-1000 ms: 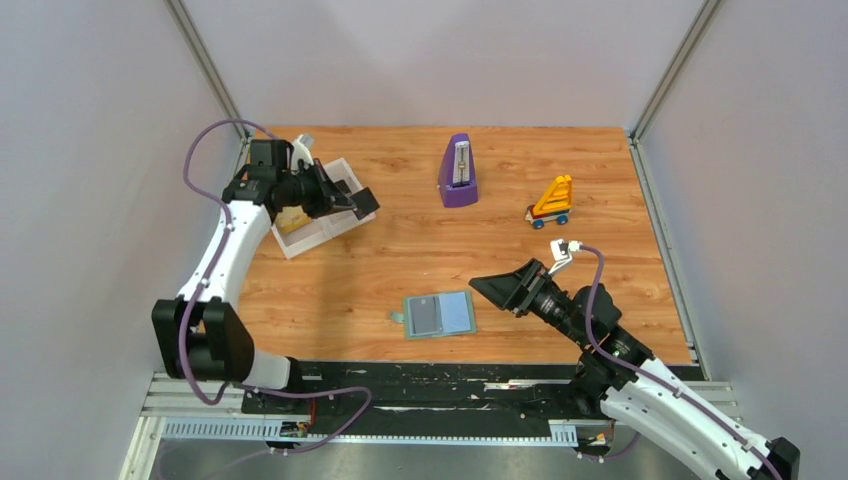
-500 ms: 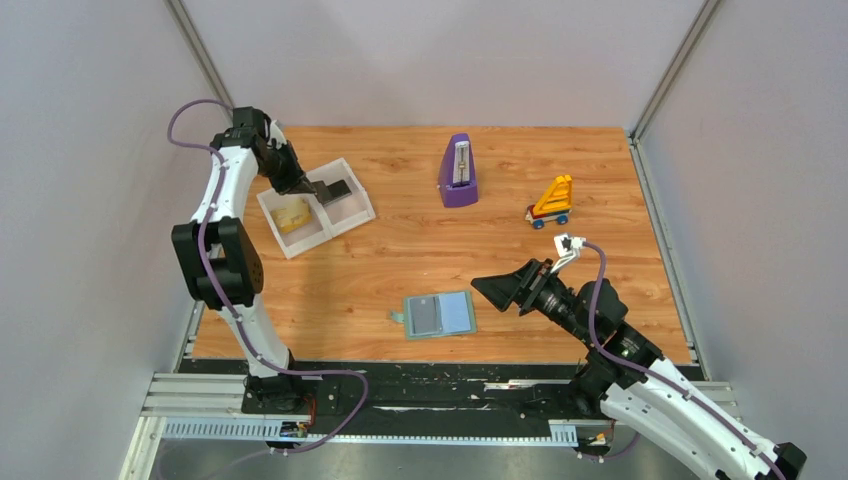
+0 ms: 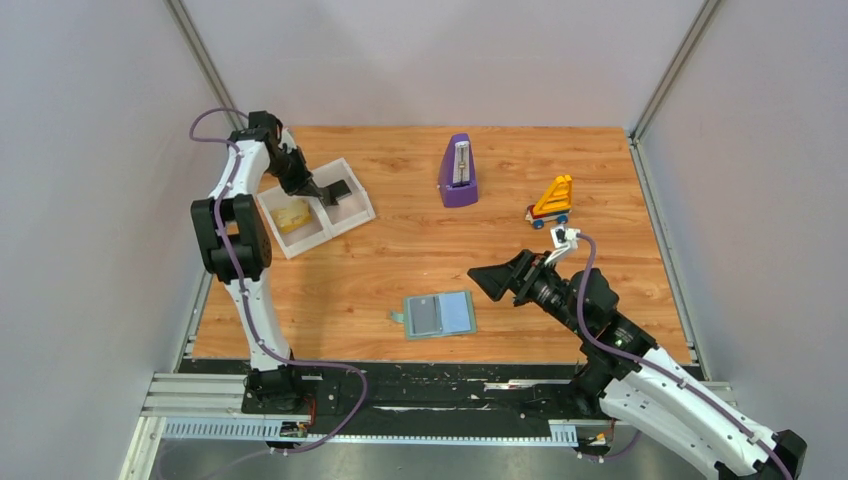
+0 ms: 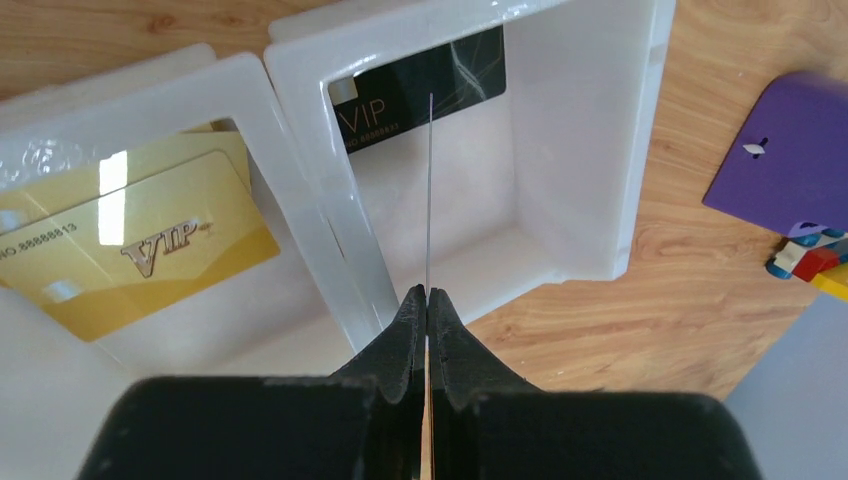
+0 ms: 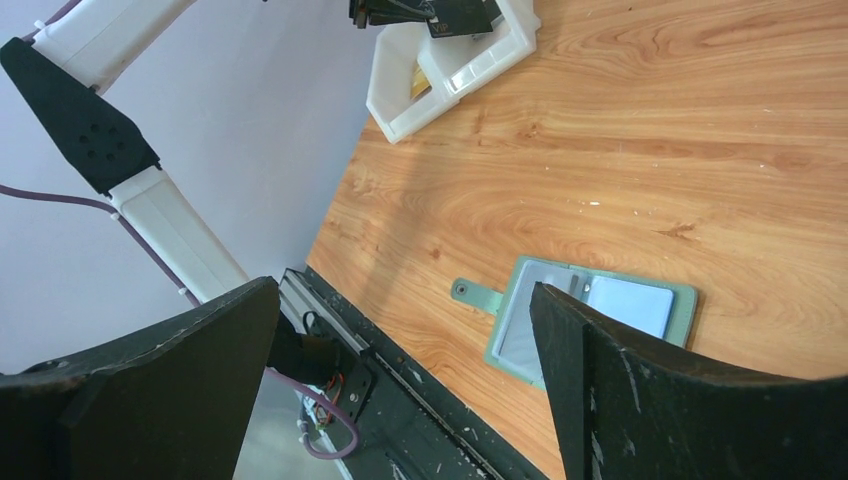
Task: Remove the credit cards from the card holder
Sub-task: Place the credit card in the storage box.
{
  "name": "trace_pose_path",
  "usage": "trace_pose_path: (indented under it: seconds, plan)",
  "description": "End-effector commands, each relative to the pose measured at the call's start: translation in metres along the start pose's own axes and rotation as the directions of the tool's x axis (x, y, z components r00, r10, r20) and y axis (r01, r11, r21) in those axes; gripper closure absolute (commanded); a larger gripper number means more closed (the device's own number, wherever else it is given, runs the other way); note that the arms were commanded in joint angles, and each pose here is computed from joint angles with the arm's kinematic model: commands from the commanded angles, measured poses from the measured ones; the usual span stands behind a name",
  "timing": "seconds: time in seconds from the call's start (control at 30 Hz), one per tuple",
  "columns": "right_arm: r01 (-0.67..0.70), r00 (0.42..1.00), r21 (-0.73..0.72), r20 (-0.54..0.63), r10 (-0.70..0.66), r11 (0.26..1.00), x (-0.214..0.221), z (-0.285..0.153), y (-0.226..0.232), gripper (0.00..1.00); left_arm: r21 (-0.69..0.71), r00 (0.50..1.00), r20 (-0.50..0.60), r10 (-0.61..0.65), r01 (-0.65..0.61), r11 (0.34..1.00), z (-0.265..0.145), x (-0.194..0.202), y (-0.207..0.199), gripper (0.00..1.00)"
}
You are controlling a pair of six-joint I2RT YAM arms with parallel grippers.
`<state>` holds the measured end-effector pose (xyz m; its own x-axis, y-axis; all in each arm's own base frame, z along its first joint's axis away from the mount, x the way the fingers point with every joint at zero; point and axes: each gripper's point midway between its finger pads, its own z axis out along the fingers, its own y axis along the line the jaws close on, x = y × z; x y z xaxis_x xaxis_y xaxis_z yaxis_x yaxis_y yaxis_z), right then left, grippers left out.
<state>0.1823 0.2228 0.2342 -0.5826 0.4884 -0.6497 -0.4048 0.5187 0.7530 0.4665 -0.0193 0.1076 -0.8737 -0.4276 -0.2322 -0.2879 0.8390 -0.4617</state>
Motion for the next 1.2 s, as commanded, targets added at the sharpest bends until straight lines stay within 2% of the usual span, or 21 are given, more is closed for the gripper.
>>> trace_pose_path:
  seconds: [0.0, 0.27, 0.37, 0.6, 0.77, 0.93, 1.17]
  plan:
    - [0.039, 0.998, -0.029, 0.052, -0.037, 0.999, -0.021, 0.005, 0.018, 0.00, 0.046, 0.997, 0.055, 0.054, -0.056, 0.997, -0.004, -0.023, -0.012, 1.00]
    - [0.057, 0.998, -0.001, 0.026, -0.057, 0.998, -0.019, 0.020, 0.014, 0.00, 0.020, 0.997, 0.037, 0.062, -0.063, 0.998, 0.015, -0.032, -0.002, 1.00]
    - [0.059, 0.997, 0.046, 0.053, -0.061, 0.997, -0.024, 0.024, 0.006, 0.00, 0.018, 0.998, 0.029, 0.061, -0.061, 0.998, 0.024, -0.033, 0.001, 1.00]
    - [0.094, 0.992, 0.036, 0.080, -0.097, 0.995, -0.036, 0.032, 0.013, 0.00, -0.039, 0.996, 0.048, 0.076, -0.074, 0.996, 0.030, -0.045, 0.011, 0.97]
    - [0.087, 0.993, 0.046, 0.071, -0.090, 0.995, -0.034, 0.036, 0.010, 0.00, -0.068, 0.995, 0.053, 0.081, -0.077, 0.995, 0.034, -0.048, 0.017, 0.86]
    - [0.085, 0.993, 0.046, 0.077, -0.088, 0.995, -0.036, 0.036, 0.010, 0.00, -0.079, 0.995, 0.055, 0.083, -0.078, 0.994, 0.035, -0.049, 0.020, 0.70]
    - [0.076, 0.995, 0.039, 0.060, -0.078, 0.996, -0.033, 0.039, 0.011, 0.00, -0.098, 0.991, 0.087, 0.099, -0.091, 0.991, 0.018, -0.056, 0.015, 0.60]
